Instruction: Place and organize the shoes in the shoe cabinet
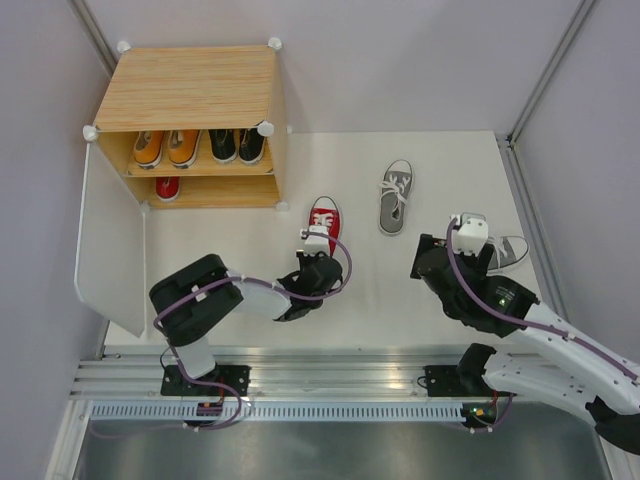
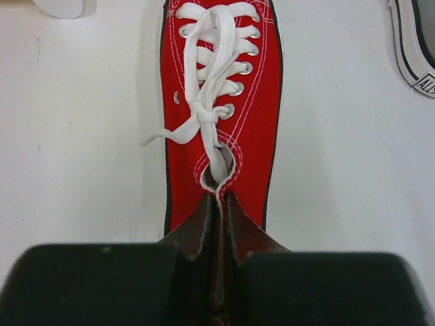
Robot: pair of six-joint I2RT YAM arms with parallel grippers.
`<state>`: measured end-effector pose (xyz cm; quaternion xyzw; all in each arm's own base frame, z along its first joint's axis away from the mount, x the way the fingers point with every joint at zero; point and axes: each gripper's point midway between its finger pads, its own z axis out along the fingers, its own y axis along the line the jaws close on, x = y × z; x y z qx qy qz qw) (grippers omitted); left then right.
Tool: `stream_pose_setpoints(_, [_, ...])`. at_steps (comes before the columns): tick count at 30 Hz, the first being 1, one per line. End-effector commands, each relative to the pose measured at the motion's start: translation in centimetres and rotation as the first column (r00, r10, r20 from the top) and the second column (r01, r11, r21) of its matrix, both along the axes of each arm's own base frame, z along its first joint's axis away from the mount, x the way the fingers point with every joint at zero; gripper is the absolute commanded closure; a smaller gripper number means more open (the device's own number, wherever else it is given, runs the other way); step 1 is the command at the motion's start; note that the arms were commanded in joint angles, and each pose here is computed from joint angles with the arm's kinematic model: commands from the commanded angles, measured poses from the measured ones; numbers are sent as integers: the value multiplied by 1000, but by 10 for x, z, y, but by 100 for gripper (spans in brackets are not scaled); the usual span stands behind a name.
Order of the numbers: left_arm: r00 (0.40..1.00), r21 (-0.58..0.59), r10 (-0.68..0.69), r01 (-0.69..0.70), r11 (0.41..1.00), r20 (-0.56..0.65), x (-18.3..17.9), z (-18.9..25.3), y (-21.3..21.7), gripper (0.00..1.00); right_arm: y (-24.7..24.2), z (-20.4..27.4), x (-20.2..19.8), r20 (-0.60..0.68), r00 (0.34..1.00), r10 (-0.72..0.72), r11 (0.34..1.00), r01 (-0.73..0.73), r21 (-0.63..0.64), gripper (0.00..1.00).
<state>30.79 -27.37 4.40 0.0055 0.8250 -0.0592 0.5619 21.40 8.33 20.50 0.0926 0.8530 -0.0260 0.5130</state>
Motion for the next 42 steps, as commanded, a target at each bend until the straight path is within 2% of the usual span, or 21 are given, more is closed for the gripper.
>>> stream_pose_setpoints(1, [993, 48, -20, 26, 998, -116, -18, -17, 8, 98, -3, 9, 1, 41, 999, -22, 999, 20, 40, 3])
stream_pose_setpoints(13, [987, -37, 32, -38, 999, -156, -30, 21, 20, 98, -14, 18, -7, 82, 996, -45, 993, 36, 115, 4])
stream_pose_setpoints(21, [955, -32, 167, -180, 983, -247, -55, 16, 60, 98, -19, 25, -12, 99, 994, -56, 987, 39, 158, 5])
stream_pose_setpoints(34, [869, 27, 410, -420, 907, -277, -83, 22, 124, 98, -13, 24, -10, 98, 995, -34, 986, 18, 165, 6])
stream_pose_setpoints(39, [836, 62, 480, -482, 874, -266, -87, 28, 138, 98, -11, 27, -9, 105, 994, -26, 987, 9, 158, 6])
stream_pose_setpoints(42, [840, 41, 487, -492, 870, -240, -82, 37, 136, 98, -11, 28, -8, 110, 994, -24, 987, 7, 158, 6])
